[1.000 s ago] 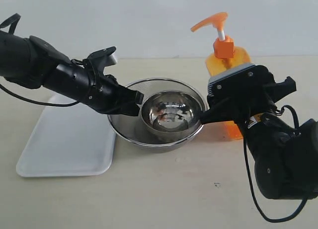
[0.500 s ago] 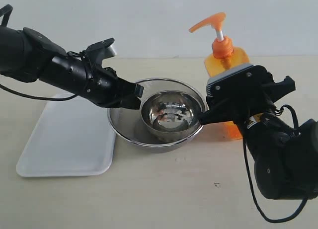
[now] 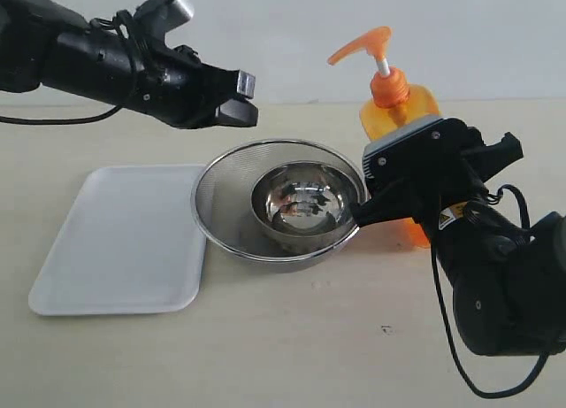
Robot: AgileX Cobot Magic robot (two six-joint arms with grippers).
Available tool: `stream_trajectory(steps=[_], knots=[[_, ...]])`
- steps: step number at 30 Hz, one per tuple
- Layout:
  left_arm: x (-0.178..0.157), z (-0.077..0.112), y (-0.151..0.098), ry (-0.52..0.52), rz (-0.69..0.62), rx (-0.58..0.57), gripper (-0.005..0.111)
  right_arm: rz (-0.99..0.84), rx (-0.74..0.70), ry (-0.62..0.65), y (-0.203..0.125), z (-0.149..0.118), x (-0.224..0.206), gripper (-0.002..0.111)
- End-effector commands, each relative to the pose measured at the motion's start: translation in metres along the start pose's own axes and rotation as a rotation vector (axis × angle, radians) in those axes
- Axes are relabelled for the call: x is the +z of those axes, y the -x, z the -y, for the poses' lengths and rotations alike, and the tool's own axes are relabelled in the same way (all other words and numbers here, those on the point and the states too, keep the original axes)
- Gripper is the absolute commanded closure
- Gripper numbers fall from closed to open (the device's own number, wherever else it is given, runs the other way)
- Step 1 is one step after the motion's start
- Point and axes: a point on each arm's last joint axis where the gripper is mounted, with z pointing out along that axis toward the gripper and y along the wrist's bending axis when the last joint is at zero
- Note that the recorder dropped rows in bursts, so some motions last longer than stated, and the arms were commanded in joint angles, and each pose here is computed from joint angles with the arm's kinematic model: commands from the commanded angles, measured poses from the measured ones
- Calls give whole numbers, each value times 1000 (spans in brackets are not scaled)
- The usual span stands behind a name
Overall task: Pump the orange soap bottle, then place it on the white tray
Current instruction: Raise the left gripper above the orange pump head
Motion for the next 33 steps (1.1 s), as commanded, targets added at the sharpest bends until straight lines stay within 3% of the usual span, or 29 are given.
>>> stream_trajectory(steps=[1,4,9,15,33], knots=[[-5,12,15,-73,88,-14,102,-1,-14,-8,-1,2,0,108],[-8,18,29,-98,136,87,102,-1,-8,-8,-1,2,0,108],[-8,34,44,-166,157,146,102,0,-7,-6,-1,2,0,108],[10,55,46,-219,144,254,102,0,-8,-6,-1,2,0,108],[23,53,39,-265,96,271,102,3,-6,-2,0,1,0,108]])
